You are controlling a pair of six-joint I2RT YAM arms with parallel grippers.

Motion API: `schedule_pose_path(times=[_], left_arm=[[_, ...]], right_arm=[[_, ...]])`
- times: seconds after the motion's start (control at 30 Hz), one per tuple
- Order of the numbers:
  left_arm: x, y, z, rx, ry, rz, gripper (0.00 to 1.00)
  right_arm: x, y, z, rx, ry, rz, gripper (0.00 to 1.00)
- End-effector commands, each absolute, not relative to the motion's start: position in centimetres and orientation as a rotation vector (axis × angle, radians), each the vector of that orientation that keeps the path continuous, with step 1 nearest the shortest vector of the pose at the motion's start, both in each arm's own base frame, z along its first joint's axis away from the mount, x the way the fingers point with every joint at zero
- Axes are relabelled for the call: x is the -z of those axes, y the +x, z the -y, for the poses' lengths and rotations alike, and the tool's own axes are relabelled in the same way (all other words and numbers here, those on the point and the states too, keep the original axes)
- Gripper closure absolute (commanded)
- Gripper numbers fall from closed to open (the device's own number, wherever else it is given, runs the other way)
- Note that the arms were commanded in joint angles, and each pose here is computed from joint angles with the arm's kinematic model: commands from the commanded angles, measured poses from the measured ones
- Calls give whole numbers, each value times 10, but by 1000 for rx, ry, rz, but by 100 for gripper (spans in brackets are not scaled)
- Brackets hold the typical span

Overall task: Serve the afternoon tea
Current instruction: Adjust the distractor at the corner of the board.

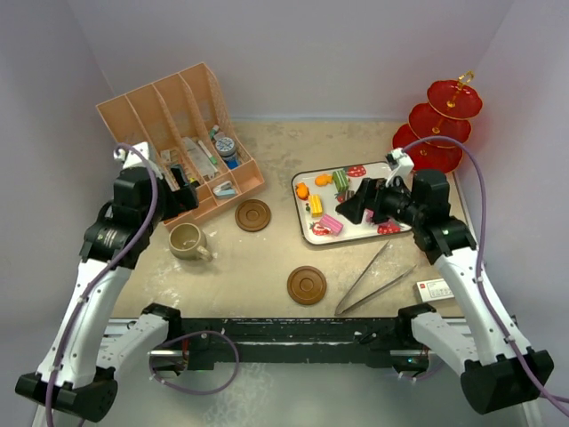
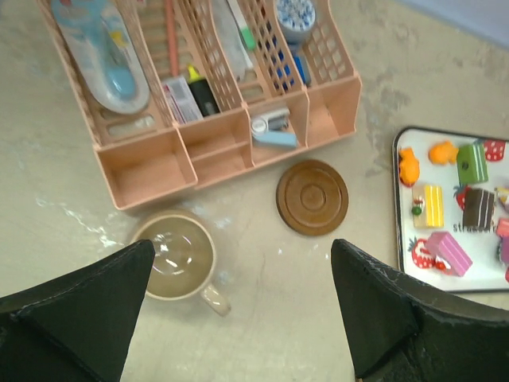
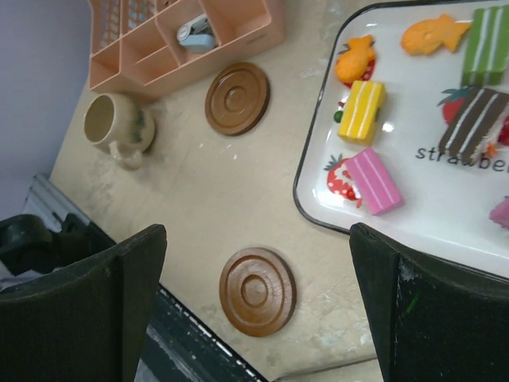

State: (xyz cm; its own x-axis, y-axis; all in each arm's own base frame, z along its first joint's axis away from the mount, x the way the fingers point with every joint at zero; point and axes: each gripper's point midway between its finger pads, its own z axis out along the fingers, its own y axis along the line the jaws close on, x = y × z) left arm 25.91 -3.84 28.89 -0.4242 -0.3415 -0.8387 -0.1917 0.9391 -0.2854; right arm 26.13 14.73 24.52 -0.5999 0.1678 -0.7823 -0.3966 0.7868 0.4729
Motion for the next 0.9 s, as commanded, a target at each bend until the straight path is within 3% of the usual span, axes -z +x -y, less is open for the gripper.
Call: schedule_pose_path(times=[0.0, 0.33, 0.87], left_arm=[[-268, 267, 65, 324, -380, -2114, 10], [-216, 303, 59, 193, -445, -2255, 9], [-125, 360, -8, 62, -731, -2345, 8]], right_arm=[[-252, 256, -171, -982, -252, -2045, 1], [-266, 280, -183, -1042, -283, -2020, 1], [-258, 298, -186, -1033, -300, -2061, 1]])
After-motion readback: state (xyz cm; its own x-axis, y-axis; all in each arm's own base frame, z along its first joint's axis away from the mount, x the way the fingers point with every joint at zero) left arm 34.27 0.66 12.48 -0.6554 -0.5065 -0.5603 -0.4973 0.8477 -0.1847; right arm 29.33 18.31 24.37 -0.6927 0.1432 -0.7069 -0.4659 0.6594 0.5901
